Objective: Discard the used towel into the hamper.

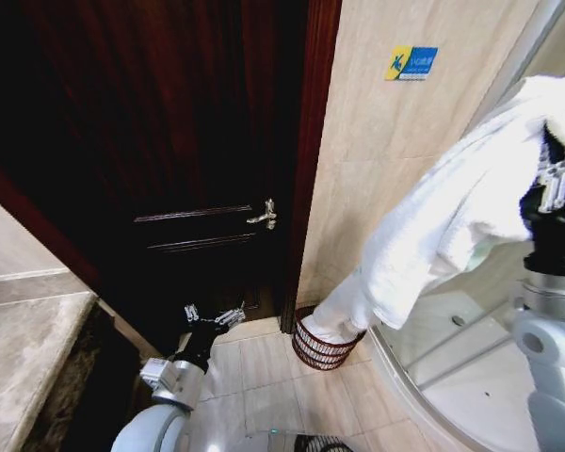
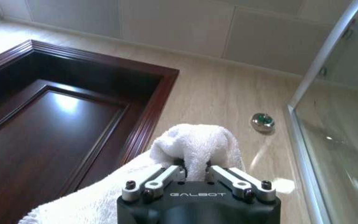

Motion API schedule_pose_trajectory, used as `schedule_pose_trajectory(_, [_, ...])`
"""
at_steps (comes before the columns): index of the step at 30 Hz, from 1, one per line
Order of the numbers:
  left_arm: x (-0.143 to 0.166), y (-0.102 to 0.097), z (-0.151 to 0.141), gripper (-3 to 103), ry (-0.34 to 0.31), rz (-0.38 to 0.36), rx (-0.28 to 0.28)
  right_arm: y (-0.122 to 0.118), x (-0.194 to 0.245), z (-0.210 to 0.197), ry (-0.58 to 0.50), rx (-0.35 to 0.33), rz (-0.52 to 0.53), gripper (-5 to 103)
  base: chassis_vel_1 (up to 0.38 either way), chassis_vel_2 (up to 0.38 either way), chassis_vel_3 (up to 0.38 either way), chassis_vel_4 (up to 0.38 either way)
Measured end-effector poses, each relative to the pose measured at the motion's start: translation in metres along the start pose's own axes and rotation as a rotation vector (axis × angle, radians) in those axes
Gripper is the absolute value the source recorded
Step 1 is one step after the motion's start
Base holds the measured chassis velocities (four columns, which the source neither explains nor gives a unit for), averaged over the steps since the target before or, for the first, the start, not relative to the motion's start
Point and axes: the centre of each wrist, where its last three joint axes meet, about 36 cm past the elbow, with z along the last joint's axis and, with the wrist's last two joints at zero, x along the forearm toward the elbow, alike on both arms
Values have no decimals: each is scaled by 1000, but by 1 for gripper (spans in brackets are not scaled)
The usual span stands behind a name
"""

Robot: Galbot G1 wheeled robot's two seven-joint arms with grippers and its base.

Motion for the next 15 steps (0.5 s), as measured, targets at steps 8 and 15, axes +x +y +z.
schedule_pose_trajectory(8, [0,0,0,100,0,0,0,-4,-1,8,-1,-7,7,9,-44,46,45,-41])
schedule_pose_trajectory(15, [0,0,0,100,0,0,0,-16,-11,34,-30,-35,5,9,0,0,0,0])
